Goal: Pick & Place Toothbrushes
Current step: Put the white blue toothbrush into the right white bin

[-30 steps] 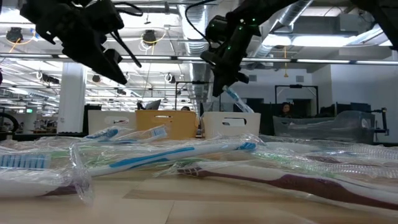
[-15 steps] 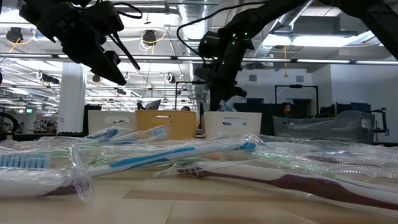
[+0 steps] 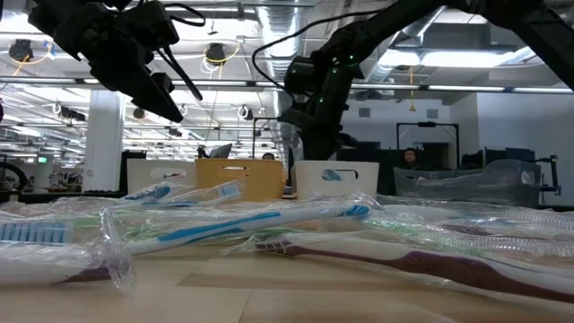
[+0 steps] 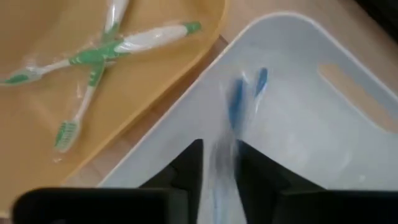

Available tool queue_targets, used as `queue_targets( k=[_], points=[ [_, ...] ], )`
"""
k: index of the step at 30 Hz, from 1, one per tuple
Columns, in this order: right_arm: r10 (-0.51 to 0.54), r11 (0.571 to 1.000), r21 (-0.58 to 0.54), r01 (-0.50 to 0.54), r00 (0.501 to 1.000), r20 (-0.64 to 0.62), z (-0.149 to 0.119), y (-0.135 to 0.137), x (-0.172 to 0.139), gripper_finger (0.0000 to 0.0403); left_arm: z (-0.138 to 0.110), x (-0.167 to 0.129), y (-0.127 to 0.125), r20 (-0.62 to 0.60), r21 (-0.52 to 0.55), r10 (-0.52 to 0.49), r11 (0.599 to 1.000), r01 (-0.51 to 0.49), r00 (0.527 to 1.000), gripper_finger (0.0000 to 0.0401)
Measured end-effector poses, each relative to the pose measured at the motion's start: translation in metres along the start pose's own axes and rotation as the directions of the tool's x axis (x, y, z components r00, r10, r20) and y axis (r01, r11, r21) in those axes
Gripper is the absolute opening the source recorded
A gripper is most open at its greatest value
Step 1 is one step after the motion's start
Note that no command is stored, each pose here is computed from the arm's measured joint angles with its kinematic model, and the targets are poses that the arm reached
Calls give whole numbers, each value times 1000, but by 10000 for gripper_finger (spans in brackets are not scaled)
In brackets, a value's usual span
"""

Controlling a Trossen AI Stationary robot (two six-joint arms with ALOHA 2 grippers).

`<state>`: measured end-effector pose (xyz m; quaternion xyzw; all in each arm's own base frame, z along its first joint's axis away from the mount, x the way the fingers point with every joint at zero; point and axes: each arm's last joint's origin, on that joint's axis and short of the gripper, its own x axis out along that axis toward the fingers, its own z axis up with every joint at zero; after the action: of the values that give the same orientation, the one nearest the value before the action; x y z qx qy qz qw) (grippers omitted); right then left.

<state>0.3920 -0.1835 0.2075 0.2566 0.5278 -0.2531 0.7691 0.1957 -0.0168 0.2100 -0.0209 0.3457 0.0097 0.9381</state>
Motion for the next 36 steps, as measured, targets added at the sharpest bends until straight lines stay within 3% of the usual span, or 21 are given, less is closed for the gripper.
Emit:
queue_targets(
  k=[9,13,18,24,33,36],
  points=[
    [1,999,-48,-1,1000,-12,-3,6,0,219,0,0,0,2,25,-2,1000,2,1000,199],
    [-2,999,-46,1,1000,-15,0,6,-13,259,1,0,0,8,25,-2,1000,2,1000,199],
    [-8,999,-33,7,1000,-27,11,8,-46,270,1,0,0,9,25,-2,1000,2,1000,199],
    [-10,998,-56,5,997,-80,5,31,-80,270,1,0,0,6,23,-1,1000,1,1000,199],
    [-140,980,-173,101,963,-232,-37,82,-114,270,0,0,0,2,23,0,1000,0,1000,199],
    [-155,968,-228,105,965,-213,-52,107,-117,270,0,0,0,2,23,0,1000,0,1000,199]
  ],
)
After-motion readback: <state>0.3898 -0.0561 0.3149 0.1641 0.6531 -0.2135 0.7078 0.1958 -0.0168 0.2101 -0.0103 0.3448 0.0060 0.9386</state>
